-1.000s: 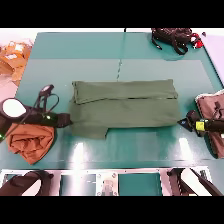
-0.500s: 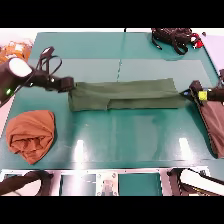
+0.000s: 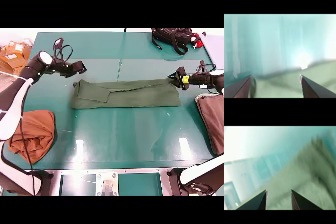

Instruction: Fold the shirts.

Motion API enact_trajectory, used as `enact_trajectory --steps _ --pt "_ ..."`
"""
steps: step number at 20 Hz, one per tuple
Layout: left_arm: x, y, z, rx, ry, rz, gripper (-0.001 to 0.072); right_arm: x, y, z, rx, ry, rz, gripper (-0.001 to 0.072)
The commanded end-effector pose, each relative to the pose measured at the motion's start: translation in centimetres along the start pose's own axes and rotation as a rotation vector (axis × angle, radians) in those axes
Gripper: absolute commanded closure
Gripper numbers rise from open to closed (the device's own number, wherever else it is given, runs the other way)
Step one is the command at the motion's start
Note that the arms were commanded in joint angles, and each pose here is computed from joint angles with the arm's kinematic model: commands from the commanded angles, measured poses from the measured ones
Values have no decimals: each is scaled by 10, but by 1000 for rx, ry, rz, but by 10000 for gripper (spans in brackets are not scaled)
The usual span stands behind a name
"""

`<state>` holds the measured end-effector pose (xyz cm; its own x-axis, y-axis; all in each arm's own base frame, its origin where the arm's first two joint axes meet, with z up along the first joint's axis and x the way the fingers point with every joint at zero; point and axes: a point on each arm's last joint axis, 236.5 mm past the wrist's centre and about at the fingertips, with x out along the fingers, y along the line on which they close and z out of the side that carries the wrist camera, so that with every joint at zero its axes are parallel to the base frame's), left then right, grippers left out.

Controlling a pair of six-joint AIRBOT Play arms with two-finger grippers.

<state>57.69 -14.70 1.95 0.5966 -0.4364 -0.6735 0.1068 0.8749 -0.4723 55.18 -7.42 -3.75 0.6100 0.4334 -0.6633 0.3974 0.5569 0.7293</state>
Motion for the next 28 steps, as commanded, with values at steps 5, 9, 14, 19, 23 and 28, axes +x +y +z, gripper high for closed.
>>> enact_trajectory --steps 5,9,14,19,23,28 --pt "-47 0 31 -32 80 -53 8 -59 -67 10 -89 150 -96 192" --pt "-51 -5 6 -39 184 -69 689 -62 -103 -8 -116 247 -135 191" --pt "-48 -21 -7 -21 231 -92 688 -19 -110 -39 -91 361 -86 192" --pt "-26 -76 -34 56 269 -145 689 17 -86 -64 -149 433 -31 494" --pt "13 -124 -77 123 323 -188 689 -5 -53 -59 -225 456 3 699" --pt "90 -203 -121 160 202 -263 689 -83 47 -53 -374 419 77 699"
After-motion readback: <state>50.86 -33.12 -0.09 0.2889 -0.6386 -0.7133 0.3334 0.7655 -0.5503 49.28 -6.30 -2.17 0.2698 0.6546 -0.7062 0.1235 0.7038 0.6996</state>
